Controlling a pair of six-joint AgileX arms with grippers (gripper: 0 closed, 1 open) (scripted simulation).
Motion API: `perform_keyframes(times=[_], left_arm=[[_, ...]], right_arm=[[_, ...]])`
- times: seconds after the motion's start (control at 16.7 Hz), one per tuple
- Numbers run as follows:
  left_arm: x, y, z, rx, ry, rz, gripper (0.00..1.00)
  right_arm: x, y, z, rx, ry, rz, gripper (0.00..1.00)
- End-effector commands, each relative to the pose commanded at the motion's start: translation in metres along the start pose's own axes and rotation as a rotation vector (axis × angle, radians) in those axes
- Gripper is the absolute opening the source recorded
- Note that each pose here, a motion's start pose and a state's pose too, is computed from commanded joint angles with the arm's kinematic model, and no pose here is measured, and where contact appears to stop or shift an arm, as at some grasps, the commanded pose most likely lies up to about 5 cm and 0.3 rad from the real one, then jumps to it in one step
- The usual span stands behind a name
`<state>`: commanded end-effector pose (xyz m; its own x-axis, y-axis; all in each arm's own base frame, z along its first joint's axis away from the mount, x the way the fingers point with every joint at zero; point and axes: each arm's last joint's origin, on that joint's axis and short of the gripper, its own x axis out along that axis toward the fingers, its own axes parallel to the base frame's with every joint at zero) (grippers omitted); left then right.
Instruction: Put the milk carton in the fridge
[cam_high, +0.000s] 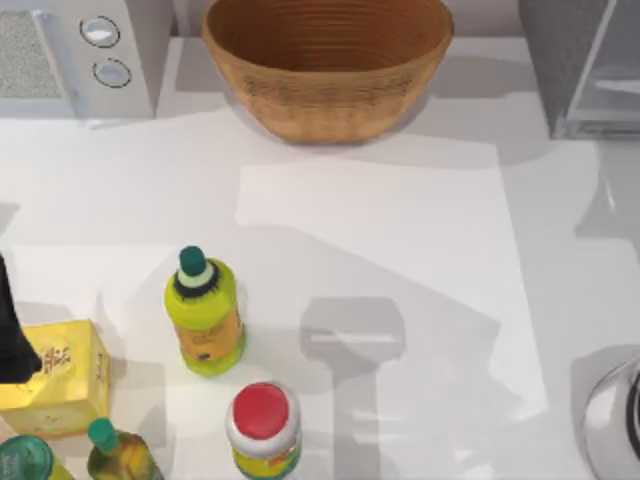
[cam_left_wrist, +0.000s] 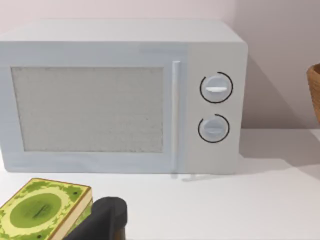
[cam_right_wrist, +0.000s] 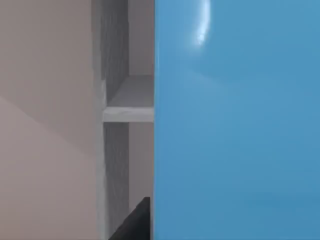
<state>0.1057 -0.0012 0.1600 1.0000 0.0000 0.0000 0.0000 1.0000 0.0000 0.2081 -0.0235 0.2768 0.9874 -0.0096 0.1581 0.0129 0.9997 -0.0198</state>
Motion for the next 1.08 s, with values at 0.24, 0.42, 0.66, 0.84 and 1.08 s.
perform_keyframes(times=[0.24, 0.42, 0.66, 0.84, 1.08], left_arm=[[0.000, 0.000, 0.000, 0.000, 0.000, 0.000, 1.00], [0.000, 0.000, 0.000, 0.000, 0.000, 0.000, 1.00], [0.000, 0.000, 0.000, 0.000, 0.000, 0.000, 1.00], [0.000, 0.000, 0.000, 0.000, 0.000, 0.000, 1.00], [0.000, 0.000, 0.000, 0.000, 0.000, 0.000, 1.00]], right_arm=[[0.083, -0.025, -0.042, 0.002, 0.065, 0.001, 0.00], [0.128, -0.045, -0.095, 0.012, 0.103, 0.003, 0.00], [0.158, -0.066, -0.154, 0.021, 0.111, 0.005, 0.00], [0.166, -0.074, -0.177, 0.024, 0.101, 0.005, 0.00], [0.167, -0.075, -0.181, 0.025, 0.099, 0.005, 0.00]])
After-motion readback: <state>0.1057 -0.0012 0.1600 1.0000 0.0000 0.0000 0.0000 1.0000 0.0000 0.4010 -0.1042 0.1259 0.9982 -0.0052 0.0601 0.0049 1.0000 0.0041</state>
